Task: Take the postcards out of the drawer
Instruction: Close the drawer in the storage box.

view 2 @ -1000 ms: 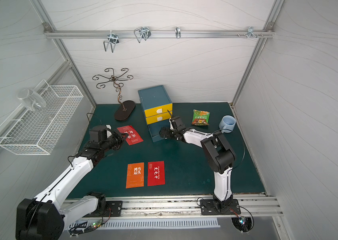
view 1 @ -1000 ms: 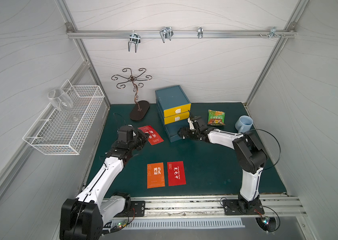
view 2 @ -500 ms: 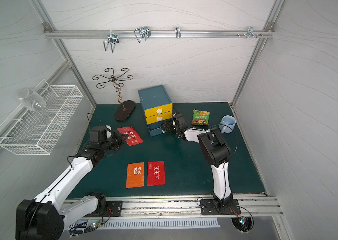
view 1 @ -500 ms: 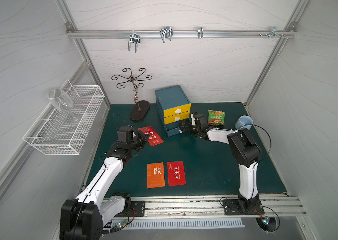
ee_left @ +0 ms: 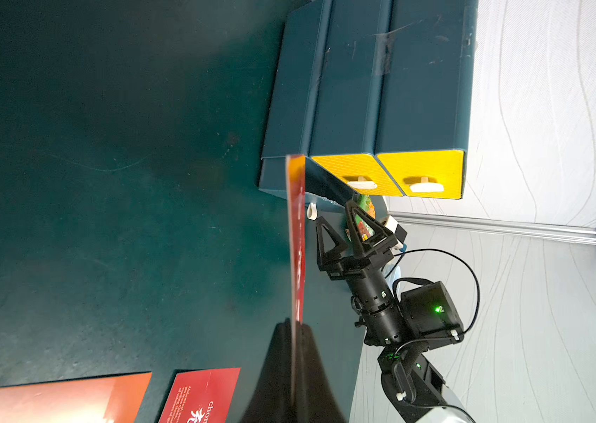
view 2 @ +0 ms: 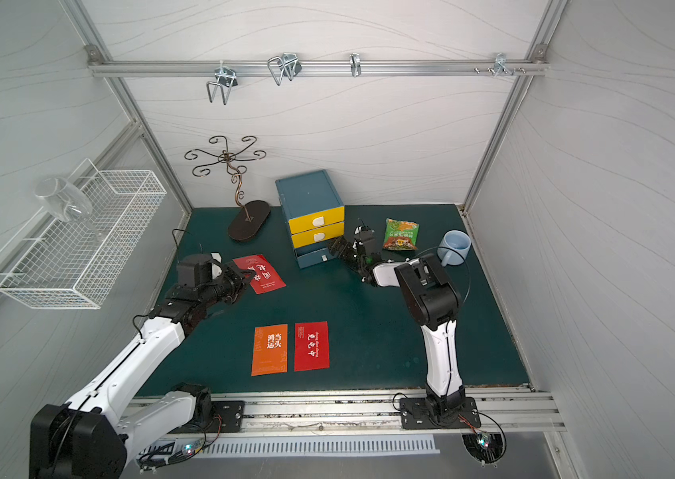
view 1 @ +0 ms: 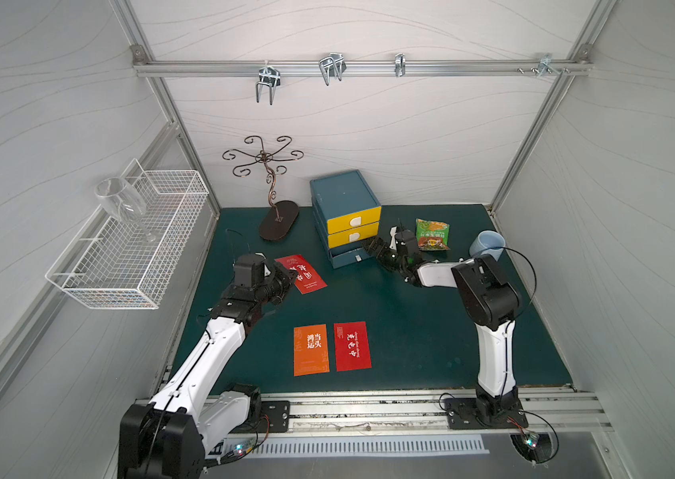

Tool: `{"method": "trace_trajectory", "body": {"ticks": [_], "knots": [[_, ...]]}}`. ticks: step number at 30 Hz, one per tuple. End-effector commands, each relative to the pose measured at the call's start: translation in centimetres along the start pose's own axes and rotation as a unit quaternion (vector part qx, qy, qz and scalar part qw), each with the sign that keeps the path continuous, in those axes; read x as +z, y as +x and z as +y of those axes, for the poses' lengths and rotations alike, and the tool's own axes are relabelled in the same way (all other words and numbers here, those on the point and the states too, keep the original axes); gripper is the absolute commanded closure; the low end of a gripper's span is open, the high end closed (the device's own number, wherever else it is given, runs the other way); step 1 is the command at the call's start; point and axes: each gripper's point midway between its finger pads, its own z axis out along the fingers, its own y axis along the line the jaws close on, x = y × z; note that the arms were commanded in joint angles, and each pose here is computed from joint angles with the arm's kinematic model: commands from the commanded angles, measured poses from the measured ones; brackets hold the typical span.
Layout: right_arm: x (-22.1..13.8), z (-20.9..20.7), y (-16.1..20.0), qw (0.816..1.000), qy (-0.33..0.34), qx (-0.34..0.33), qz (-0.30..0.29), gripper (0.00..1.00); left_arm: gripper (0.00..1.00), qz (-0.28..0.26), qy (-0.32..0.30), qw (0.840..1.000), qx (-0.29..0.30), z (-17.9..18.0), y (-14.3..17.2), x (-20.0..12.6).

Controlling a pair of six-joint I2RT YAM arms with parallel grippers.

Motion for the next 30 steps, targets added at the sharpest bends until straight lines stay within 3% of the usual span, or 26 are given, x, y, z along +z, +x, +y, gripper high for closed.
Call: {"method": "trace_trajectory", "body": {"ticks": [1,6,11,14,30], "knots": [[-1.4,0.8,-0.7,1.000,-0.017,0.016,-0.011,0.01,1.00,-0.011,0.019,1.000,0.009,-1.0,-0.5,-0.4],[-2.5,0.2,0.0,0.999,-0.012,0.031,-0.009,0.06,1.00,-0.010,0.019,1.000,0.007,-0.9,-0.5,-0.3],[-1.5,-0.6,0.7,0.999,-0.012,0.050,0.005,0.41,1.00,-0.009,0.020,1.000,0.007,-0.9,-0.4,-0.3],[-0.4,-0.8,0.9,0.998,-0.021,0.066,0.011,0.49,1.00,-0.010,0.020,1.000,0.007,-0.9,-0.5,-0.4],[3.0,0.3,-1.4,0.995,-0.044,0.093,-0.011,0.54,1.00,-0.004,0.017,1.000,0.009,-0.9,-0.2,-0.4]]}}
